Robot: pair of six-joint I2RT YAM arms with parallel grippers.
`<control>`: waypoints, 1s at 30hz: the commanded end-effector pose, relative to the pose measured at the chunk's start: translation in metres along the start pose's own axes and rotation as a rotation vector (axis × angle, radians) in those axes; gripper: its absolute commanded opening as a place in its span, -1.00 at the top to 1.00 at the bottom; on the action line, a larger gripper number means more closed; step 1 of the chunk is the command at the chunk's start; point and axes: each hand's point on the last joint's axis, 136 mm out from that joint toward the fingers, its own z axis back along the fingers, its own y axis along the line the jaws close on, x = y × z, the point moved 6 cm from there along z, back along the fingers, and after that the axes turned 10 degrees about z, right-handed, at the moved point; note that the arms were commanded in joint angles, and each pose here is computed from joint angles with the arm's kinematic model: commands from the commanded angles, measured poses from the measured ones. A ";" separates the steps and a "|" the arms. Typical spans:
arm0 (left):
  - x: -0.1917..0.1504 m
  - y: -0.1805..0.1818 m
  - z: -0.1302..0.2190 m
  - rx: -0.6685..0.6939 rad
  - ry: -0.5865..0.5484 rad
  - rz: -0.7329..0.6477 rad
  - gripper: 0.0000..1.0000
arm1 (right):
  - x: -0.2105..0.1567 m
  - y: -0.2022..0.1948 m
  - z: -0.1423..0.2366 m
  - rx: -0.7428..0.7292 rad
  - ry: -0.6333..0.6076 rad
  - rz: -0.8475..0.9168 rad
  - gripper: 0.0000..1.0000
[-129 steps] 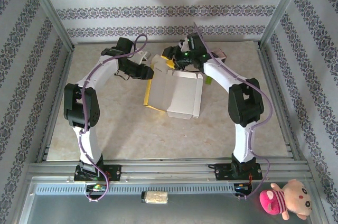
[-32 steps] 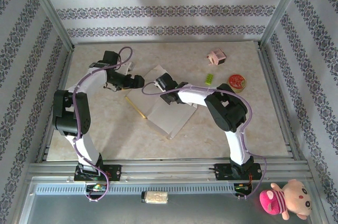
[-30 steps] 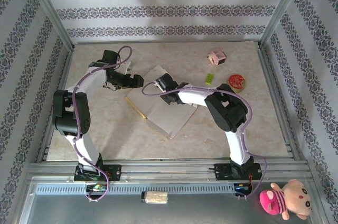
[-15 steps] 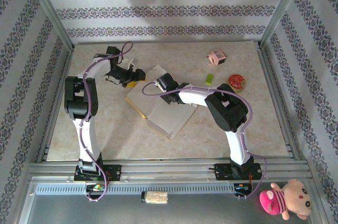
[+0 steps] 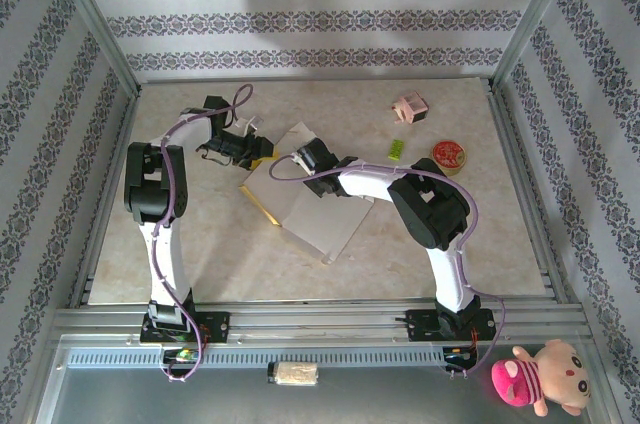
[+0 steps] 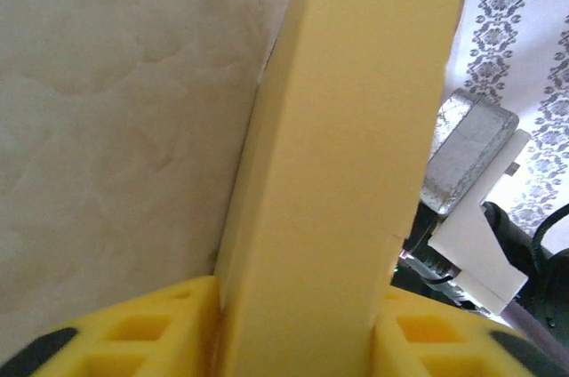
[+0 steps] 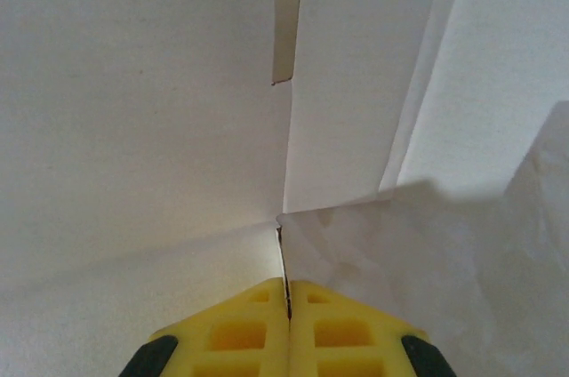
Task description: Fold the paper box
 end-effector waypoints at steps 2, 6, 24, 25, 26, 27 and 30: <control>0.003 -0.008 0.006 -0.063 -0.022 -0.016 0.40 | 0.001 -0.001 0.000 0.015 0.007 -0.006 0.88; 0.002 -0.008 0.008 -0.027 -0.033 -0.035 0.44 | 0.006 -0.002 0.004 0.020 -0.012 -0.037 0.80; -0.009 -0.035 0.025 0.316 -0.062 -0.409 0.81 | 0.023 -0.086 0.099 0.228 -0.321 -0.365 -0.83; -0.010 -0.038 0.024 0.330 -0.056 -0.444 0.83 | 0.020 -0.098 0.097 0.236 -0.332 -0.378 -0.91; -0.010 -0.041 0.024 0.350 -0.056 -0.478 0.84 | 0.018 -0.106 0.094 0.244 -0.337 -0.383 -0.94; -0.012 -0.044 0.022 0.377 -0.052 -0.516 0.86 | 0.017 -0.115 0.090 0.256 -0.340 -0.386 -0.96; -0.017 -0.053 0.018 0.446 -0.033 -0.624 0.88 | 0.017 -0.134 0.077 0.349 -0.358 -0.371 -0.92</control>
